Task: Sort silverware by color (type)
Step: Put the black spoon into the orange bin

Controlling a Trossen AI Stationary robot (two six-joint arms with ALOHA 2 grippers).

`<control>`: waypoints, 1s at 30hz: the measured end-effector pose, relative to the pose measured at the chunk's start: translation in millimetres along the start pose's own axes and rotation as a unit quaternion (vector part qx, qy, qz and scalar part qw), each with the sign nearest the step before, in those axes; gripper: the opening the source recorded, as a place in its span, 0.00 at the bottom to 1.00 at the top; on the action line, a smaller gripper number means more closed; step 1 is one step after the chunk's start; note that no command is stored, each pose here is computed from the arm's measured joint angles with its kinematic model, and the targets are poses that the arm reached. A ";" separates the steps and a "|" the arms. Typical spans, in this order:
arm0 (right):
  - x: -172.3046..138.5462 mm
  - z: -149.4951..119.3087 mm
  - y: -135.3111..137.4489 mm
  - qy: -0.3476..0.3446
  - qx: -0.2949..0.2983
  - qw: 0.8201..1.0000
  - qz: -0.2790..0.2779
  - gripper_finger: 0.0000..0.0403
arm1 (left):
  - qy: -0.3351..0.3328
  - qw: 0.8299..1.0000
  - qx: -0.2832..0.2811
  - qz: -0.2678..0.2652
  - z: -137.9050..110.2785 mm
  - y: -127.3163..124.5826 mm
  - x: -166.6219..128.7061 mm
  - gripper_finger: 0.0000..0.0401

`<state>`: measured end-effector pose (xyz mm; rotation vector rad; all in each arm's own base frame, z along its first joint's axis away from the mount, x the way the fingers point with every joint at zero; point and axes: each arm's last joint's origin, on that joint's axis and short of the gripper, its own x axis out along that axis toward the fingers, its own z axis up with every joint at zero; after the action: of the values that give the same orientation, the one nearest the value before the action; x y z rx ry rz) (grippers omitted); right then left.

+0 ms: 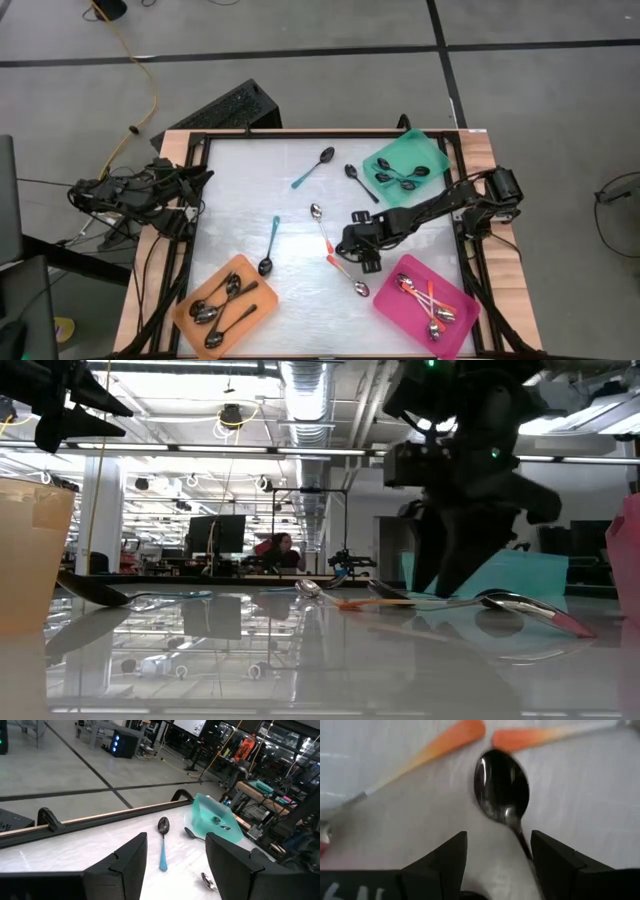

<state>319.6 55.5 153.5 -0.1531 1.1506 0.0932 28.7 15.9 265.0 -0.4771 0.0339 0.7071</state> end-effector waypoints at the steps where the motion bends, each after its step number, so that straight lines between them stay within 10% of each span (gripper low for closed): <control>1: 1.5 -2.1 -0.7 0.001 0.002 1.000 -0.001 0.57 | 0.000 1.000 0.000 0.000 0.0 0.0 0.0 0.46; 30: 17.7 -2.6 -19.9 -0.007 0.020 1.000 0.012 0.53 | -0.001 1.000 -0.004 0.002 0.0 0.1 0.1 0.46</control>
<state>327.5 35.4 137.8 -0.1028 1.1405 0.0924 28.7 16.0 264.9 -0.4830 0.0298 0.7118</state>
